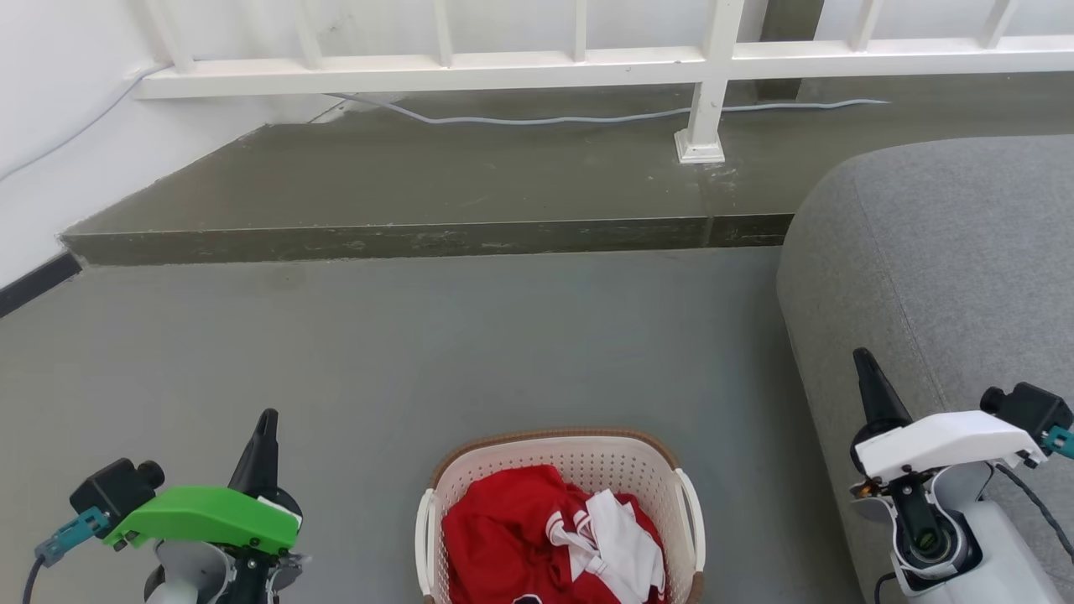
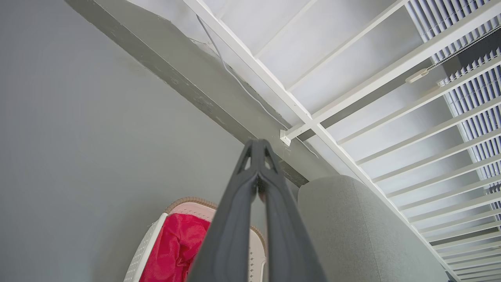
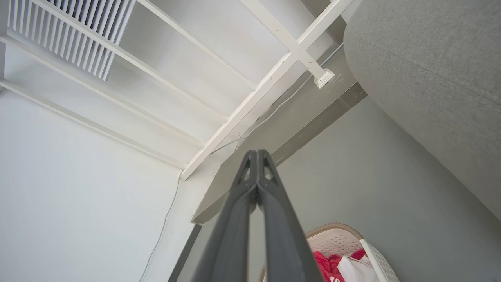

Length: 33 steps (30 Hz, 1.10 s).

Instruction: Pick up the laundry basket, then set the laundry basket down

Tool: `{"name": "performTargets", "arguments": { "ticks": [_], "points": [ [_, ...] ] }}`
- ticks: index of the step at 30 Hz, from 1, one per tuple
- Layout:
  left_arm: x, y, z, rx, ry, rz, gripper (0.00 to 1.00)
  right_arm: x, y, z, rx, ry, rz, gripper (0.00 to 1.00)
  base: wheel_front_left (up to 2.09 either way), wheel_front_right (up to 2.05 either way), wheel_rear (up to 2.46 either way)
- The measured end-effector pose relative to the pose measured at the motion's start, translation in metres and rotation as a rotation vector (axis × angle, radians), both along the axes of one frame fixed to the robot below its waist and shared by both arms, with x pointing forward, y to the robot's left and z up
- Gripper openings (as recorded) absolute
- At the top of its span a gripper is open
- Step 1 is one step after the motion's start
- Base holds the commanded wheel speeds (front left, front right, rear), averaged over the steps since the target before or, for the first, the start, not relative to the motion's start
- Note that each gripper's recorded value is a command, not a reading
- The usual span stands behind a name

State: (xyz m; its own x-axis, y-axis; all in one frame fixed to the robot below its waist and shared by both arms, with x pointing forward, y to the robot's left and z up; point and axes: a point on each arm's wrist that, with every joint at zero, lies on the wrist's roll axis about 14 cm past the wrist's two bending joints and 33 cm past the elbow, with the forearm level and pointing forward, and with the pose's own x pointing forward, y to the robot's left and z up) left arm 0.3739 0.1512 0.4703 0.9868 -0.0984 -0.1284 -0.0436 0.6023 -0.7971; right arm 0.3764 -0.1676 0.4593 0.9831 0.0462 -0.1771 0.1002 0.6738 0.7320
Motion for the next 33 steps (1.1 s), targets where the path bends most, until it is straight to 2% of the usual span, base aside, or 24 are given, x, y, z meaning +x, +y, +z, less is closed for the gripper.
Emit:
{"name": "performTargets", "arguments": {
  "ticks": [33],
  "points": [
    [0.005,0.020,0.004,-0.368,0.025,0.086,0.00,0.004,-0.022,0.011,0.429,-0.018,-0.107,0.00,0.00,0.00,0.00]
  ]
}}
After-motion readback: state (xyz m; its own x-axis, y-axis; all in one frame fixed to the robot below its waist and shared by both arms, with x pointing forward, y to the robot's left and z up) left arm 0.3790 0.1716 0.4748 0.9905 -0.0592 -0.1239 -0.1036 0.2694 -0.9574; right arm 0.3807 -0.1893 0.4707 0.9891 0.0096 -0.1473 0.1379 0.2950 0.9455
